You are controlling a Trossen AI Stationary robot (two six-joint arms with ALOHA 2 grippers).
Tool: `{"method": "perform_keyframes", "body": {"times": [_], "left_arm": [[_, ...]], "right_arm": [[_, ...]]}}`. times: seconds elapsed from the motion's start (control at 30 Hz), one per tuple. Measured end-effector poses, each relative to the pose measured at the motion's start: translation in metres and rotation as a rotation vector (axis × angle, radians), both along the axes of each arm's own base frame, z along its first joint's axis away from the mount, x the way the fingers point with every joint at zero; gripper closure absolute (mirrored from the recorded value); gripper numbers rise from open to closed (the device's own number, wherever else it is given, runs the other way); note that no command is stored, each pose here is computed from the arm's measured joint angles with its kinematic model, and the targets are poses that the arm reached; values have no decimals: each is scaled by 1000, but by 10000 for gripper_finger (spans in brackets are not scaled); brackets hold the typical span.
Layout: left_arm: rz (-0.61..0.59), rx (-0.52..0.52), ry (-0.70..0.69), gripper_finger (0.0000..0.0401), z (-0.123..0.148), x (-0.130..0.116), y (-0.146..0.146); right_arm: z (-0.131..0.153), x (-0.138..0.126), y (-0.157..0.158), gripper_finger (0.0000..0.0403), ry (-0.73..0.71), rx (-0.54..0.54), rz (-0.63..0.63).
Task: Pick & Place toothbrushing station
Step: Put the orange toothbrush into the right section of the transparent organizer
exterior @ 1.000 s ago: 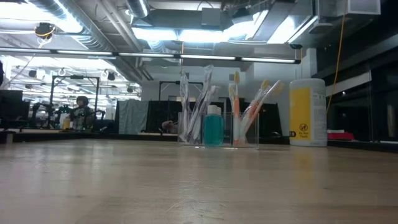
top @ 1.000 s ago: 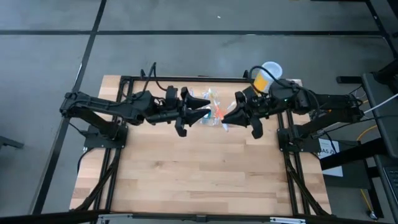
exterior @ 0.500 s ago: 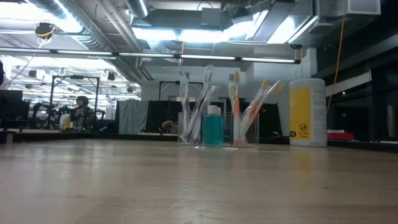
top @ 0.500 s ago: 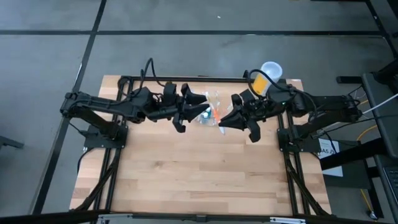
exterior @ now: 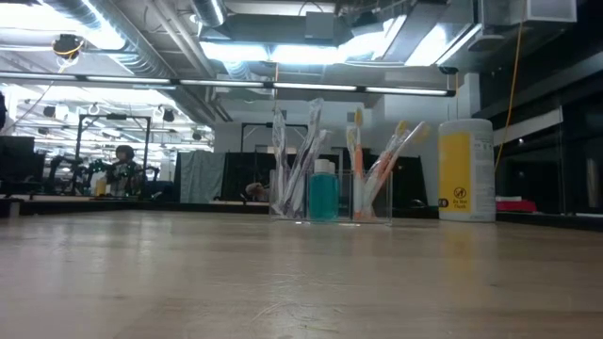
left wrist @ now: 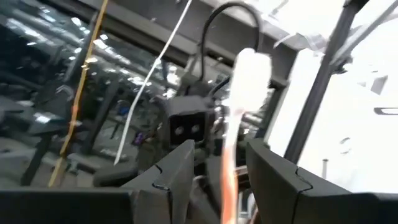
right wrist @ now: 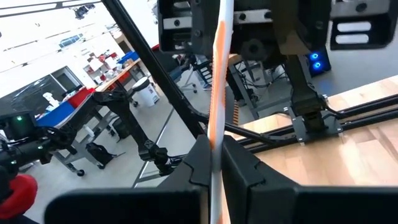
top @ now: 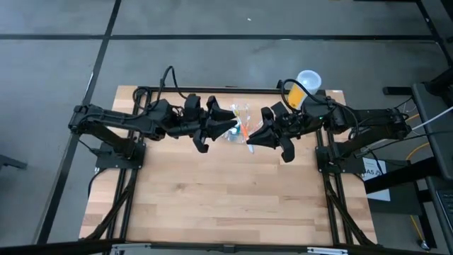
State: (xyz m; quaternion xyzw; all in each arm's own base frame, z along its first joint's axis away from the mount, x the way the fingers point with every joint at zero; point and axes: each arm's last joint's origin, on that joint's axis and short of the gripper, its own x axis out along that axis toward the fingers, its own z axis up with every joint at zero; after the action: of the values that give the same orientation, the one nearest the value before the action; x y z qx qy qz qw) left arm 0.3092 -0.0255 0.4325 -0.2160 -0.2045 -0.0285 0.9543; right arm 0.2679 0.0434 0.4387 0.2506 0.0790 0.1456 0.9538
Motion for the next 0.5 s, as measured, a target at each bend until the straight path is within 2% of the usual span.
{"method": "perform_keyframes", "body": {"times": [0.5], "left_arm": [[-20,6,-25,260,2,-1,-1]], "right_arm": [[-4,10,1,388,-5,1,-9]]}}
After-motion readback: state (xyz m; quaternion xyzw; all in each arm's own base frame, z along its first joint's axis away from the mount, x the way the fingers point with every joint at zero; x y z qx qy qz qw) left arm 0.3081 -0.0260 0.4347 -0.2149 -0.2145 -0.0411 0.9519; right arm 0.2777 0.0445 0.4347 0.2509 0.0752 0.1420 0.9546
